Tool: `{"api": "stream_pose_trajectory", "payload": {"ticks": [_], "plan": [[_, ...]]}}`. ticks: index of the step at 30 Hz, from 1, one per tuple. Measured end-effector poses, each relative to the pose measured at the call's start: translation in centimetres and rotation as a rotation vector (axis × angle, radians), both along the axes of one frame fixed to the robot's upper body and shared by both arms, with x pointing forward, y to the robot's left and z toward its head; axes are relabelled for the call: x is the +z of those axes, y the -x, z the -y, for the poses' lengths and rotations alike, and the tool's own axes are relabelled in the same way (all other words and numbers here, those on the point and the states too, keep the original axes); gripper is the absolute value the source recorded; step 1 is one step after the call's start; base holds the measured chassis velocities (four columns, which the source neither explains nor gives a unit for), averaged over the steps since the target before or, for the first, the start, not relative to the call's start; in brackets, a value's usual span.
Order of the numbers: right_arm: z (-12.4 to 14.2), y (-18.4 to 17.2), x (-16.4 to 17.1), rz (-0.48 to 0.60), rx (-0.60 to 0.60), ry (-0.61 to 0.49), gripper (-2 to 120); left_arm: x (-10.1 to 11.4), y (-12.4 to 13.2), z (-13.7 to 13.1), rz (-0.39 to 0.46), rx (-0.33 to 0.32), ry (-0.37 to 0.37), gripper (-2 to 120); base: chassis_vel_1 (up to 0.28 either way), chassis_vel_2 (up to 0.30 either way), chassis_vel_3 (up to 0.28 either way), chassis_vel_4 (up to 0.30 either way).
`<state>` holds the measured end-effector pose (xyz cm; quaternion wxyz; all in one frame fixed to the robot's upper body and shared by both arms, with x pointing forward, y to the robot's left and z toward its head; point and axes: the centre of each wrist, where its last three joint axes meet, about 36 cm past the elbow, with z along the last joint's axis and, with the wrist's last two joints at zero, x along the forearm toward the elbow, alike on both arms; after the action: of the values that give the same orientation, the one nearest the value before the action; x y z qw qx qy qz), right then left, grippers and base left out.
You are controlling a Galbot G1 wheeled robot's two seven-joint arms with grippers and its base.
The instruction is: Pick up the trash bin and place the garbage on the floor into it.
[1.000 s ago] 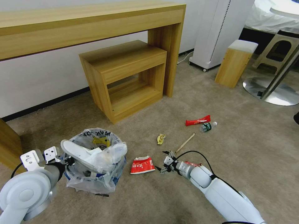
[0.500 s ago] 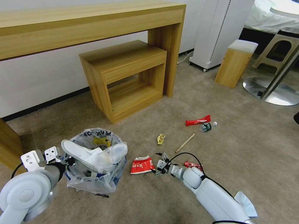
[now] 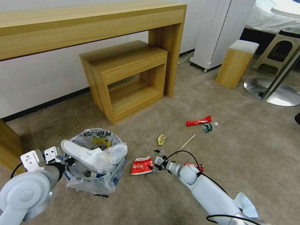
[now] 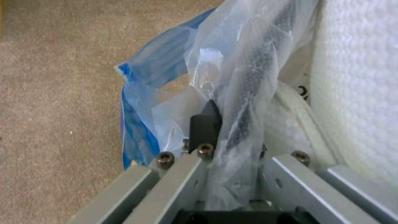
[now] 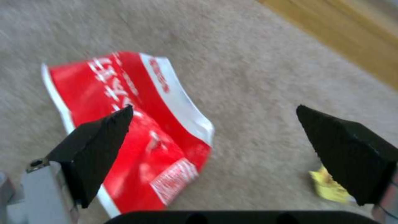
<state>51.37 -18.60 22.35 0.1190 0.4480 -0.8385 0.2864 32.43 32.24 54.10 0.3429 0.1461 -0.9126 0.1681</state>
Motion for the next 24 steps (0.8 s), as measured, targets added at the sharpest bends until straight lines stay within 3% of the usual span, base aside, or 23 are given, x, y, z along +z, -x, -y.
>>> {"api": "stream_pose_trajectory", "payload": {"ticks": [8,18,24], "plan": [[-0.6,-1.6,0.2,-0.095,0.12,-0.072,100,0.1,0.0,-0.1,0.002,-0.002,-0.004,0,0.0,0.0,0.0,0.0],[-1.5,-2.3,0.4,-0.181,0.271,-0.078,100,0.2,0.1,0.1,0.005,-0.004,-0.004,0,0.0,0.0,0.0,0.0],[-0.7,-2.1,-0.2,-0.242,0.249,-0.075,100,0.2,0.2,0.1,0.007,-0.005,-0.006,0,0.0,0.0,0.0,0.0]]}}
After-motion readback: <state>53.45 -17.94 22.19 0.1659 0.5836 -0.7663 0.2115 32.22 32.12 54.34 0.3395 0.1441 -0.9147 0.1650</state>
